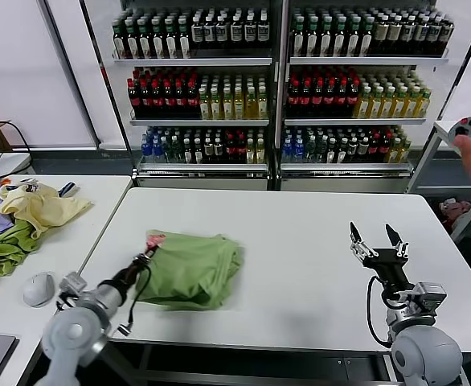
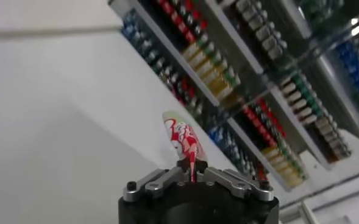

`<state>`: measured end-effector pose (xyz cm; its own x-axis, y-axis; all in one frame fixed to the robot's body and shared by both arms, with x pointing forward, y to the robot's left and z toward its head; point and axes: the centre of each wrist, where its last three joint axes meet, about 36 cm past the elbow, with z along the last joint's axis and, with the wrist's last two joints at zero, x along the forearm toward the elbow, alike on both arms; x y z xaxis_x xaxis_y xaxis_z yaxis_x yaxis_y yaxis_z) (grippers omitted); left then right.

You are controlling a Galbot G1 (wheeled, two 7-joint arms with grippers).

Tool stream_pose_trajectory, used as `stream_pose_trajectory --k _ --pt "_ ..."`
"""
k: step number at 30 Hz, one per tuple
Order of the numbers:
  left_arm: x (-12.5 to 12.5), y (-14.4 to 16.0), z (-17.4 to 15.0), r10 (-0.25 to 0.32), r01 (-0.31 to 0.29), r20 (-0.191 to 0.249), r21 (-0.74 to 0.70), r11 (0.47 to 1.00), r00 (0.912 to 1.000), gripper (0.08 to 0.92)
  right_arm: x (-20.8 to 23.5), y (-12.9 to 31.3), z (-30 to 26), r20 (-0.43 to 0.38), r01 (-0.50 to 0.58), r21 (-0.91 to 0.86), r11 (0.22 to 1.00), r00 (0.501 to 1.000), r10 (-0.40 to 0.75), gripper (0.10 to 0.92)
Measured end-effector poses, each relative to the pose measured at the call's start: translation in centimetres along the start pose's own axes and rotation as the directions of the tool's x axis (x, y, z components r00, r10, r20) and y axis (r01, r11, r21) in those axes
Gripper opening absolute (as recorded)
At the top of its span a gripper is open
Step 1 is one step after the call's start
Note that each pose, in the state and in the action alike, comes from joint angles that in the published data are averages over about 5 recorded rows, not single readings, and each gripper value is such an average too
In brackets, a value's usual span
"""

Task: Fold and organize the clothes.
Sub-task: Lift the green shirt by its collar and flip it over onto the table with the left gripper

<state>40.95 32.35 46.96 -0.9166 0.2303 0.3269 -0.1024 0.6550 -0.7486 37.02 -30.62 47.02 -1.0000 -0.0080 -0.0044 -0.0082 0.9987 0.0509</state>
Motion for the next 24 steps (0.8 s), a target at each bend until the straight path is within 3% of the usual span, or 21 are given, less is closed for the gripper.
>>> stream_pose_trajectory --k 5,10,17,24 --pt "1.8 -1.0 -3.1 0.026 -0.025 0.054 -0.013 1.000 0.9982 0.105 -0.3 0.5 0.3 -0.002 0.006 -0.003 1.000 1.000 -0.006 0.823" --pt "2.6 -3.6 -3.4 0.076 -0.073 0.073 -0.042 0.996 0.9945 0.105 -0.5 1.0 0.6 -0.004 0.016 -0.001 1.000 1.000 -0.016 0.823" --pt "0.4 -7.4 0.2 0.125 -0.123 0.027 -0.072 0.990 0.9918 0.105 -0.6 1.3 0.7 -0.001 0.026 -0.002 1.000 1.000 -0.026 0.823" --pt "-4.4 -11.5 5.1 0.157 -0.161 -0.052 -0.082 0.984 0.9863 0.105 -1.0 1.4 0.9 0.002 0.030 -0.003 1.000 1.000 -0.030 0.823"
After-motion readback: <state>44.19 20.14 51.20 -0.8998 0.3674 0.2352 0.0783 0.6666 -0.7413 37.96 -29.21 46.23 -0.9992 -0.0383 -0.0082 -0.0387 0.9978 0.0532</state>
